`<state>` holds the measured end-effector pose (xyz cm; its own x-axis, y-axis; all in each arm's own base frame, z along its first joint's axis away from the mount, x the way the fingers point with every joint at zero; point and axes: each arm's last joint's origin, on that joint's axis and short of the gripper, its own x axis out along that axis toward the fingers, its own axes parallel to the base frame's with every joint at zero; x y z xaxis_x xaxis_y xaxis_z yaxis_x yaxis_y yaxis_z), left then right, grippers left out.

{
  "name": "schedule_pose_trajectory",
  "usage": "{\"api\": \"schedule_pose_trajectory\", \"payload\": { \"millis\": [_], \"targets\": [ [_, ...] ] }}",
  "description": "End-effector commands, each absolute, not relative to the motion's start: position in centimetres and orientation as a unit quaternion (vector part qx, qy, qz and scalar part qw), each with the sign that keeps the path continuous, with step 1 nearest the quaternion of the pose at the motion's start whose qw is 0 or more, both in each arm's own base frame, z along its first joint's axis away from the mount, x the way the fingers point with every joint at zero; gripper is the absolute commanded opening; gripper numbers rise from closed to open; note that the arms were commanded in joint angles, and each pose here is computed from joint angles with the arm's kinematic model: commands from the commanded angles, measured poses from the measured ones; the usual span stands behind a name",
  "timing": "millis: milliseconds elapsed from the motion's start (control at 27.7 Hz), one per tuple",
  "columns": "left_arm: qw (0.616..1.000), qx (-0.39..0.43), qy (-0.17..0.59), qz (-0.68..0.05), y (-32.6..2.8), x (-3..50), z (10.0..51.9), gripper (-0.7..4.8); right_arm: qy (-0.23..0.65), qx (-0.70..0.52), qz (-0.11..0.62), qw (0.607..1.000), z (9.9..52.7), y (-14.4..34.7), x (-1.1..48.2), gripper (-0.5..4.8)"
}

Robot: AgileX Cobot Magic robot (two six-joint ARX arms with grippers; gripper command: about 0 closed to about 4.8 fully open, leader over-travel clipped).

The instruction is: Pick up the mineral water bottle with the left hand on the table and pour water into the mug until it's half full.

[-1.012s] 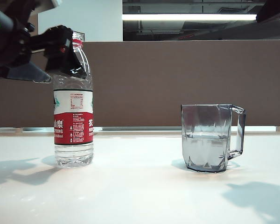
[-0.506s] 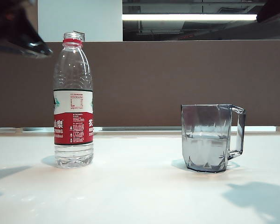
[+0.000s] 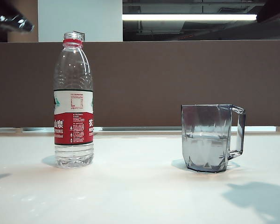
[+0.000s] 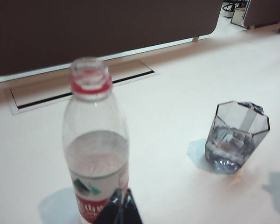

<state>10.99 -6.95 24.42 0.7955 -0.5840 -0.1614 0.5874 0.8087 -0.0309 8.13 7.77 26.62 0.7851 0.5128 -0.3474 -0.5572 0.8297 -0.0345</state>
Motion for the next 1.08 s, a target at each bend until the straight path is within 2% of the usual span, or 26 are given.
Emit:
{"api": "schedule_pose_trajectory", "payload": {
  "millis": [36,217,687,1084],
  "targets": [
    [0.948,-0.001,0.062,-0.313,-6.6,10.3,24.1,-0.06,0.155,-0.061,0.285,0.944,26.9,7.8,8.1,-0.01],
    [0.958,-0.017,0.006,-0.286,-5.3,8.7,23.3,-0.06,0.155,-0.061,0.285,0.944,26.9,7.8,8.1,-0.01],
    [0.983,-0.022,-0.048,-0.176,-2.2,8.3,20.9,-0.06,0.155,-0.061,0.285,0.944,26.9,7.8,8.1,-0.01],
    [0.990,-0.017,-0.068,-0.121,-1.3,9.4,18.3,-0.06,0.156,-0.061,0.285,0.944,26.9,7.8,8.1,-0.01]
  ]
}}
